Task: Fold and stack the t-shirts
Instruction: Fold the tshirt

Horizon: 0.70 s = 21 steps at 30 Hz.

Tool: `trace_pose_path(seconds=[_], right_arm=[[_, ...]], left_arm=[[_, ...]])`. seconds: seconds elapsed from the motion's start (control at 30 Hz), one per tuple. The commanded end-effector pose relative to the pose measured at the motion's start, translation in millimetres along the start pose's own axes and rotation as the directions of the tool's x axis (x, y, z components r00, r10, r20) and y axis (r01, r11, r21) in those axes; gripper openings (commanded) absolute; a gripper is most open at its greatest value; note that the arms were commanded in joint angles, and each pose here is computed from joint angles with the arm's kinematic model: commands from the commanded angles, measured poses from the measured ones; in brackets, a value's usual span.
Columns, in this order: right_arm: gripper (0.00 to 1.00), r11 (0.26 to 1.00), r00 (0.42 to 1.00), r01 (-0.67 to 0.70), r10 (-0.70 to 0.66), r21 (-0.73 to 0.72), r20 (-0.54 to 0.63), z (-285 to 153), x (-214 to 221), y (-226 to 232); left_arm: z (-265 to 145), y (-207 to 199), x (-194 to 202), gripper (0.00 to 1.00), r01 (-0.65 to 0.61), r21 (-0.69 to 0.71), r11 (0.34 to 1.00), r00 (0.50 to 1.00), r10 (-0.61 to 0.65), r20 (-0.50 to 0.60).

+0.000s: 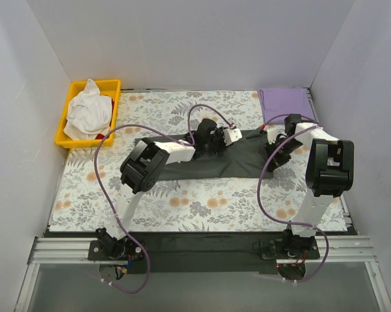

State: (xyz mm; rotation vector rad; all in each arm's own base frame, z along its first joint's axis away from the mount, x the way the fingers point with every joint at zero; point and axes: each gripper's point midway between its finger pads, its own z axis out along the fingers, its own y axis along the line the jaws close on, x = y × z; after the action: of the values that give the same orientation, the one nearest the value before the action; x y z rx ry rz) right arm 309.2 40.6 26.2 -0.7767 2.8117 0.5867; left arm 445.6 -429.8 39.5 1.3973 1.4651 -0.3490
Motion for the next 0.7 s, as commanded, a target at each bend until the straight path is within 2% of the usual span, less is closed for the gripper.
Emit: trace_pose_path(seconds=[0.0, 0.07, 0.1, 0.13, 0.17, 0.23, 0.27, 0.3, 0.33, 0.37, 0.43, 0.5, 0.67], right_arm=[[0.06, 1.0, 0.998, 0.021, -0.022, 0.003, 0.058, -16.9, -16.3, 3.9], [0.06, 0.999, 0.994, 0.039, -0.04, 0.018, 0.103, -29.5, -29.7, 5.8], [0.06, 0.998, 0.991, 0.049, -0.052, 0.026, 0.12, -34.6, -34.4, 7.5], [0.06, 0.997, 0.989, 0.063, -0.067, 0.038, 0.133, -39.6, -38.8, 9.0], [0.06, 0.995, 0.984, 0.082, -0.089, 0.055, 0.154, -48.1, -43.7, 12.8], [0.06, 0.991, 0.982, 0.108, -0.119, 0.083, 0.149, -52.0, -45.2, 18.0], [0.07, 0.985, 0.977, 0.141, -0.155, 0.098, 0.149, -54.5, -48.4, 27.4], [0.07, 0.981, 0.975, 0.169, -0.181, 0.1, 0.127, -49.5, -47.1, 35.6], [0.07, 0.976, 0.975, 0.182, -0.195, 0.123, 0.103, -47.3, -45.1, 36.3], [0.07, 0.972, 0.974, 0.196, -0.208, 0.133, 0.088, -44.7, -44.4, 38.9], [0.06, 0.962, 0.97, 0.228, -0.237, 0.147, 0.045, -35.0, -43.2, 46.3], [0.06, 0.957, 0.967, 0.243, -0.251, 0.159, 0.035, -29.1, -48.4, 52.0], [0.06, 0.953, 0.967, 0.245, -0.252, 0.176, 0.02, -22.8, -60.8, 55.1]], left_arm=[[-47.5, 43.6, -55.0, 0.29, 0.178, -0.012, 0.984, 0.982, -0.177, 0.059], [-71.3, 57.4, -66.8, 0.31, 0.269, 0.0, 0.963, 0.962, -0.269, 0.053], [-83.1, 51.0, -57.6, 0.32, 0.325, 0.026, 0.945, 0.946, -0.325, -0.009], [-98.4, 63.3, -48.7, 0.33, 0.374, 0.021, 0.927, 0.927, -0.373, -0.026], [-115.5, 62.2, -58.0, 0.34, 0.431, 0.067, 0.9, 0.902, -0.431, -0.017], [-146.3, 66.0, -32.7, 0.38, 0.531, 0.068, 0.844, 0.845, -0.523, -0.109], [-157.6, 65.9, -29.2, 0.38, 0.539, 0.075, 0.839, 0.839, -0.527, -0.137], [-170.5, 59.6, -13.0, 0.38, 0.574, 0.054, 0.817, 0.805, -0.551, -0.22], [-181.4, 64.6, 3.0, 0.38, 0.592, 0.019, 0.806, 0.781, -0.568, -0.258], [-188.1, 64.6, 13.1, 0.38, 0.585, 0.017, 0.811, 0.779, -0.556, -0.29], [-208.7, 64.4, 43.9, 0.35, 0.611, -0.034, 0.791, 0.723, -0.575, -0.383], [-220.3, 60.4, 73.3, 0.32, 0.592, -0.066, 0.803, 0.69, -0.547, -0.474], [-237.3, 57.9, 126.9, 0.28, 0.563, -0.136, 0.815, 0.629, -0.529, -0.57]])
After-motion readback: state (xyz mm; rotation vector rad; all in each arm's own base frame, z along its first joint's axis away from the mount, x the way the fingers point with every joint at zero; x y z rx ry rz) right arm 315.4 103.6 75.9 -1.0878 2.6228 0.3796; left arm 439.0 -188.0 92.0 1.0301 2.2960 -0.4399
